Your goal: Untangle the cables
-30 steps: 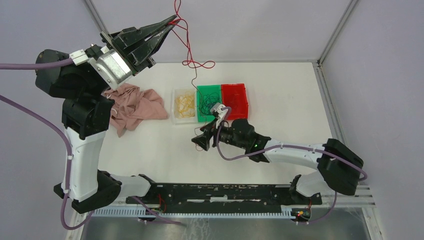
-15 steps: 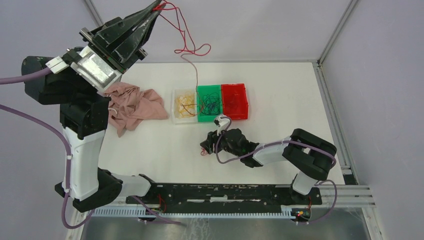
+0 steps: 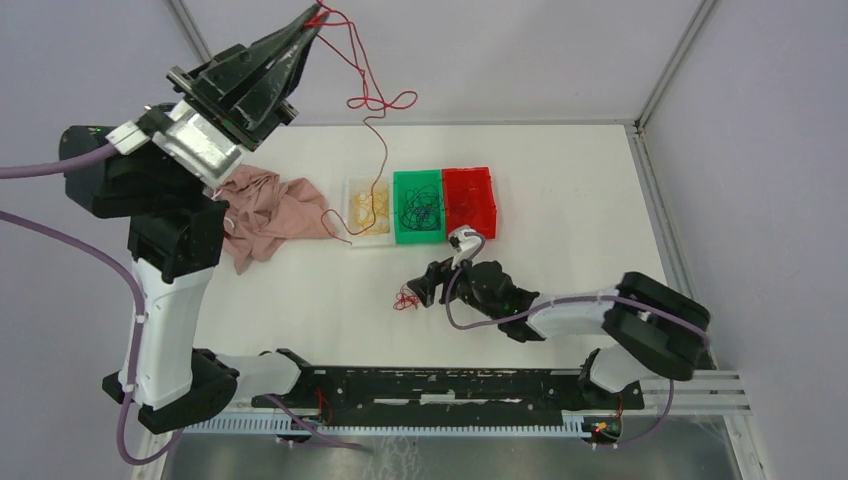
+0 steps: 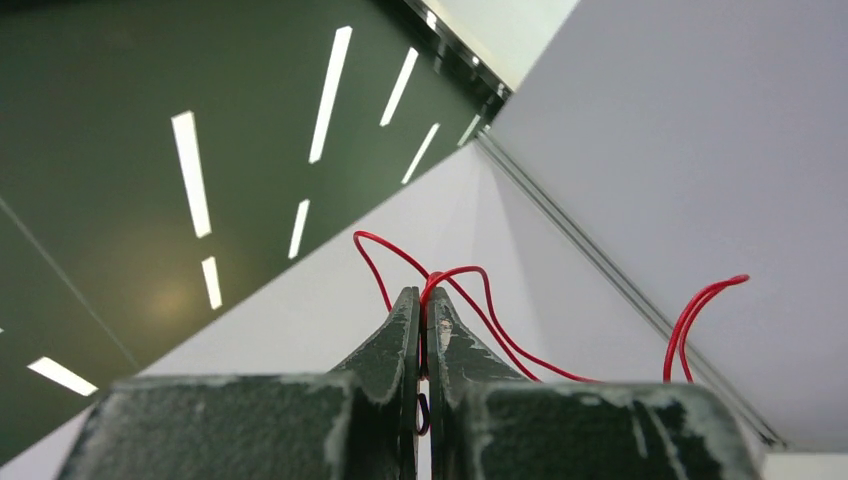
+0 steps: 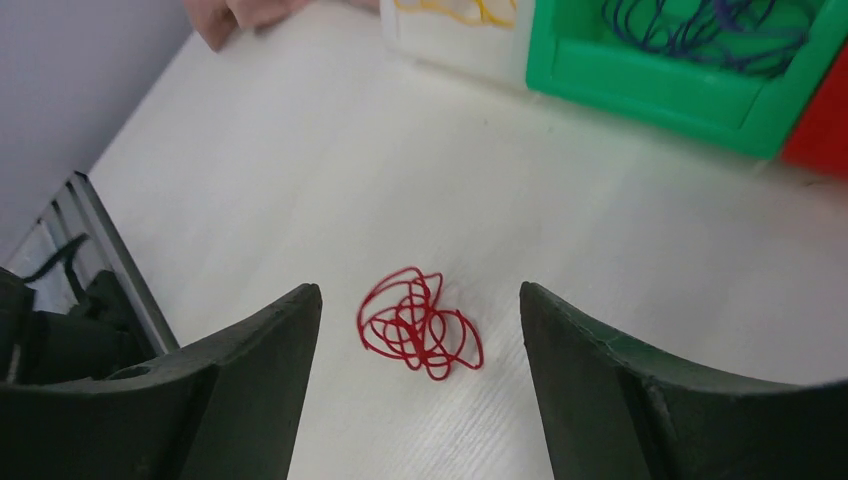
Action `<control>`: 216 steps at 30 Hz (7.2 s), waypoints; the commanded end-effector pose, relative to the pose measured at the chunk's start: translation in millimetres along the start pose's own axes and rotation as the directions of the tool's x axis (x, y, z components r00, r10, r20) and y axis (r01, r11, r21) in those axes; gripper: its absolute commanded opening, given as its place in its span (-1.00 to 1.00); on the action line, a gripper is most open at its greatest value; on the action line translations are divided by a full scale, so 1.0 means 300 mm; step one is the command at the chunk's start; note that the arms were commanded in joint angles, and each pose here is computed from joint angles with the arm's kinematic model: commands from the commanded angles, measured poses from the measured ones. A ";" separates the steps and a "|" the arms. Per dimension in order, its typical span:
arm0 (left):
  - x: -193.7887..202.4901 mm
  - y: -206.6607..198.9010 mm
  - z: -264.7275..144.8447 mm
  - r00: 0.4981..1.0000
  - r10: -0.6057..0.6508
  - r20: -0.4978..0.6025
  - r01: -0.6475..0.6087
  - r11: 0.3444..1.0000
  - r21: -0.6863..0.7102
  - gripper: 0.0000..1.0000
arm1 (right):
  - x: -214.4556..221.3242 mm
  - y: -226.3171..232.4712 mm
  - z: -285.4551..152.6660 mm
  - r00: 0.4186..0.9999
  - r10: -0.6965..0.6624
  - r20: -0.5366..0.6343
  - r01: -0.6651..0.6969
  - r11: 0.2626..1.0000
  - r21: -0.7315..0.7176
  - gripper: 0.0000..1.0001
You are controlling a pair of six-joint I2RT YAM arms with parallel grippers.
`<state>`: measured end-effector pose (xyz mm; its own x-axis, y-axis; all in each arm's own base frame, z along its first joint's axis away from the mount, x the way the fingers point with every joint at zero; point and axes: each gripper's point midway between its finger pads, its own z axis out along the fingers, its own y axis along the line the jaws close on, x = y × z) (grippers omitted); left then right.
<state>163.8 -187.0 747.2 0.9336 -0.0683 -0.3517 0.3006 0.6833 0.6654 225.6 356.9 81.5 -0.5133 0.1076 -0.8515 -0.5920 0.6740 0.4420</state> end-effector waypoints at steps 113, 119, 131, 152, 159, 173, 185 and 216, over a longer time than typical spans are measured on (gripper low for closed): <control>1.805 -1.454 -0.665 0.400 0.182 -0.898 0.496 0.782 0.379 -0.94 | -0.479 -0.670 -0.588 0.924 0.148 0.352 -0.343 0.730 0.591 0.39; 1.787 -1.492 -0.798 0.427 0.350 -0.834 0.481 0.693 0.537 -0.94 | -0.471 -0.672 -0.583 0.921 0.165 0.352 -0.355 0.727 0.588 0.39; 1.688 -1.480 -0.609 0.506 0.203 -0.838 0.582 0.638 0.505 -0.11 | -0.469 -0.668 -0.593 0.917 0.172 0.359 -0.365 0.723 0.587 0.38; 1.327 -0.837 -0.518 0.206 -0.156 -0.966 0.575 0.818 -0.009 0.99 | -0.389 -0.239 -0.264 0.999 0.049 0.009 -0.049 0.970 0.237 0.58; 1.186 -0.585 -0.701 0.094 -0.369 -0.925 0.459 0.840 -0.289 0.99 | -0.155 0.026 -0.060 0.958 -0.120 -0.261 0.127 0.992 0.009 0.65; 1.033 -0.558 -1.014 -0.012 -0.355 -0.935 0.318 0.885 -0.340 0.99 | 0.034 0.036 0.079 0.909 -0.130 -0.397 0.159 0.986 0.041 -0.48; 1.014 -0.643 -1.170 -0.045 -0.236 -0.971 0.314 0.919 -0.238 0.99 | -0.331 -0.031 -0.067 0.974 0.014 -0.228 0.002 0.998 0.067 -0.92; 0.982 -0.756 -1.250 -0.080 -0.296 -0.952 0.373 0.877 -0.304 0.99 | -0.533 -0.556 0.136 0.979 0.096 -0.181 -0.008 0.901 0.434 -0.87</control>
<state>292.9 -84.2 228.7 -0.3992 0.5389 -0.7418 0.5698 0.7796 0.2597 414.4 254.9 124.9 -0.7329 0.0837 -0.6751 -0.2493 0.8903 0.3810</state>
